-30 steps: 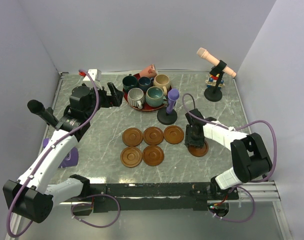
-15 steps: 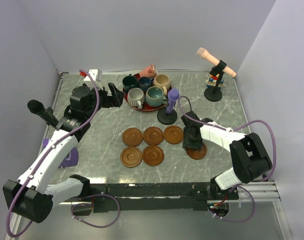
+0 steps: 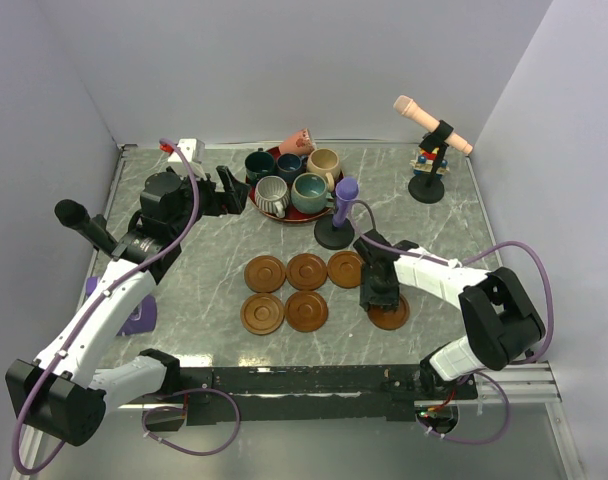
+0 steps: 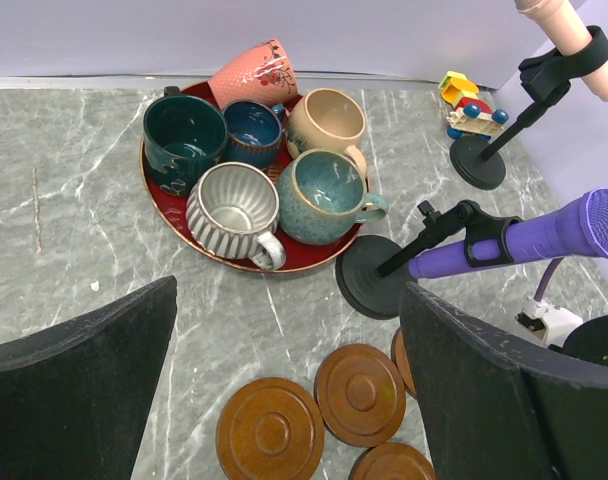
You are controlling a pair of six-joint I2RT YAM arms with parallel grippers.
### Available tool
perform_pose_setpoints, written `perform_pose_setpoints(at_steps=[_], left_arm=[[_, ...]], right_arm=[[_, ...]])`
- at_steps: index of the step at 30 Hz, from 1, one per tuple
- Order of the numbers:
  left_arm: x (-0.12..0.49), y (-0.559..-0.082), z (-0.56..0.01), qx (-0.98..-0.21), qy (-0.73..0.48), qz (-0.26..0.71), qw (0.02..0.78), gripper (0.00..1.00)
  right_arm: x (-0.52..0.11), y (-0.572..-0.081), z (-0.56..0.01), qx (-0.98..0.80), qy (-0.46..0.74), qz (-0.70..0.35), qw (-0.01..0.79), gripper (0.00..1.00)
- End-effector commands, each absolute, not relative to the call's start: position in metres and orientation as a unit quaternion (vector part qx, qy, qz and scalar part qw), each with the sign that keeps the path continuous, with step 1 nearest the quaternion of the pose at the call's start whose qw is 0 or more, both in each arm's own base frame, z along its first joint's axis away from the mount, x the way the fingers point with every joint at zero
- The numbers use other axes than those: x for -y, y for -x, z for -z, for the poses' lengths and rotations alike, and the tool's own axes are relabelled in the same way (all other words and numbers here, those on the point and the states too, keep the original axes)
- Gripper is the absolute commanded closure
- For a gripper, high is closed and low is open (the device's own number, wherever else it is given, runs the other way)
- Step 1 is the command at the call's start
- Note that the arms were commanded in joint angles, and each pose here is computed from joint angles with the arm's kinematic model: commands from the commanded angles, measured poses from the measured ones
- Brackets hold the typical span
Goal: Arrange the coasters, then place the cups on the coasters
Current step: Move the coaster to the center of the board.
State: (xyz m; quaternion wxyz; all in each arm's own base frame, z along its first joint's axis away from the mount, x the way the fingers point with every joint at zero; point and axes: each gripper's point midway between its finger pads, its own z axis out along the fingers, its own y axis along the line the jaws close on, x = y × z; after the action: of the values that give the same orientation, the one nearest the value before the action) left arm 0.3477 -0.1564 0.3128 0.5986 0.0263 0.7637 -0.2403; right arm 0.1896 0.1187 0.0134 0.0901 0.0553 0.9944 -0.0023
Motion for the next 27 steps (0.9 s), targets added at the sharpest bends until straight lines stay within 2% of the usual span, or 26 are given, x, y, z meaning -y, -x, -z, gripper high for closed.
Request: perform_pose_setpoints(at_steps=[1, 15, 27], left_arm=[[0.161, -0.347, -0.326, -0.749, -0.028, 0.255, 0.611, 0.03], [0.16, -0.35, -0.321, -0.753, -0.025, 0.249, 0.608, 0.03], [0.16, -0.353, -0.316, -0.758, -0.025, 0.245, 0.604, 0.03]], right_arm=[[-0.125, -0.139, 0.001, -0.998, -0.064, -0.007, -0.005, 0.46], [-0.149, -0.112, 0.006, -0.999, -0.039, -0.011, -0.017, 0.47], [-0.189, -0.117, -0.003, -0.997, -0.028, -0.059, 0.027, 0.5]])
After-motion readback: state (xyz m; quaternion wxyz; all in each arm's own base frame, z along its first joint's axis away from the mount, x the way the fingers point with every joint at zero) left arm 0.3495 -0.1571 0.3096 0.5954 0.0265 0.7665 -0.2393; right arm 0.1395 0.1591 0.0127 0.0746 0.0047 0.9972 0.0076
